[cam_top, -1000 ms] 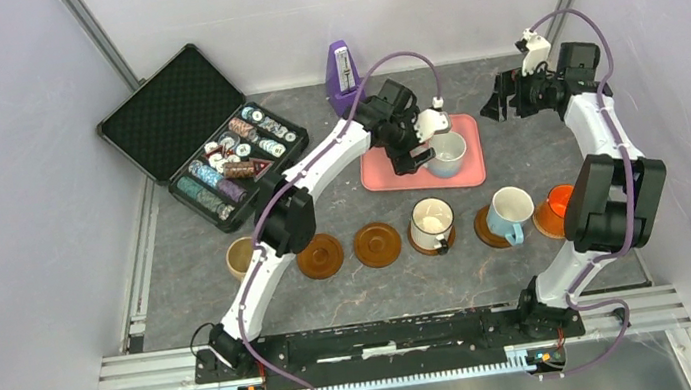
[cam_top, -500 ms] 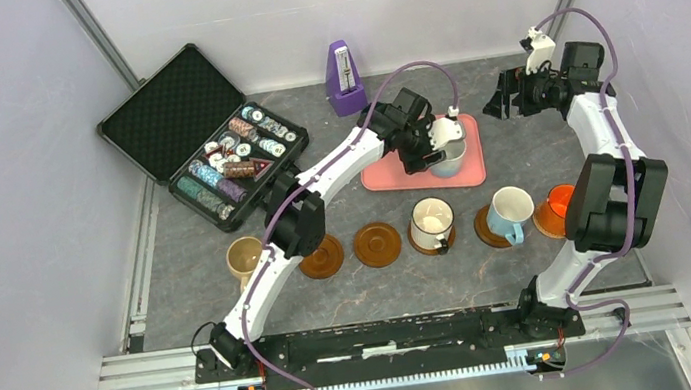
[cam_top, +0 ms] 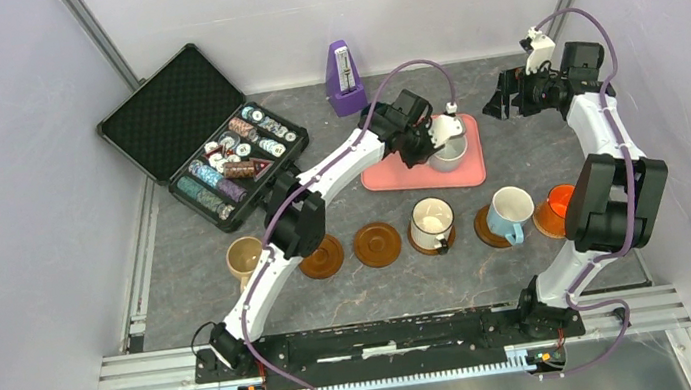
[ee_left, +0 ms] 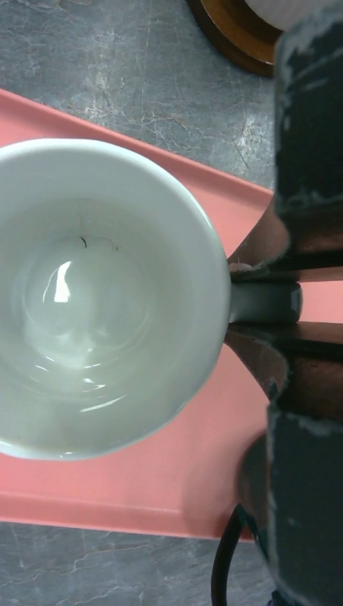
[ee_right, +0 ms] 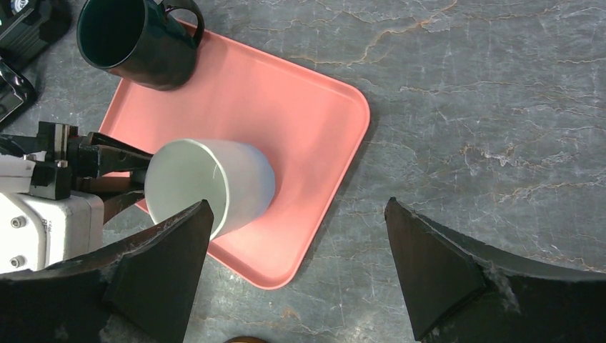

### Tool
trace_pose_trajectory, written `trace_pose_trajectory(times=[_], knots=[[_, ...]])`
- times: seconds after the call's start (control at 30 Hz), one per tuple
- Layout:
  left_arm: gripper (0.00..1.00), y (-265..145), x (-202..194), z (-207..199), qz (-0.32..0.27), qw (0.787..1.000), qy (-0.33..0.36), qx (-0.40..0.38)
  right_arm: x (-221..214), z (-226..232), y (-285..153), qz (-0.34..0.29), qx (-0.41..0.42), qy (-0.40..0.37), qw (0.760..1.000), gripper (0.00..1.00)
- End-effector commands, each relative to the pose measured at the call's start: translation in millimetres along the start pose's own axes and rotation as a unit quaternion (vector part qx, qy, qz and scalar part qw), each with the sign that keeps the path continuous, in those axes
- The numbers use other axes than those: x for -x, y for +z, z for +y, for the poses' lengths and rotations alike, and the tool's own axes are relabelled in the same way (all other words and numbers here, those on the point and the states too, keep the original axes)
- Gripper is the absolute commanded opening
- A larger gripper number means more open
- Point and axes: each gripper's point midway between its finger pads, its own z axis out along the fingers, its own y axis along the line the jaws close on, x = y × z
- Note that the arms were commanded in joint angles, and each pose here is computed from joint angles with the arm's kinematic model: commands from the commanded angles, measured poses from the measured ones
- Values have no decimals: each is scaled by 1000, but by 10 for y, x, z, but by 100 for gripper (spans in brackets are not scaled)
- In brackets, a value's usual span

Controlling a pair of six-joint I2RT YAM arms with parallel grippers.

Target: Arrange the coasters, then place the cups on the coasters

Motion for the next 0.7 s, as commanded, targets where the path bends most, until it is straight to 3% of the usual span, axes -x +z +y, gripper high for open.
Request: trace_pose_trajectory(times=[0.0,0.07,0.3,0.57,0.67], knots=[[9,-393,296,228,-23,996,-55,72,140,54,-56,-19,12,-9,1000,98],[2,-469,248,296,-14,990,-88,105,145,48,-57,-19,10,-10,1000,98],[2,-877,3,524,9,950,-196,243,126,47,-49,-16,12,-10,1000,98],[2,-1224,85,330,-26,932,-273,236,154,53,-51,-16,15,-9,1000,98],[2,-1428,27,333,-25,905,-329,269,151,64,-72,-14,15,-12,1000,98]])
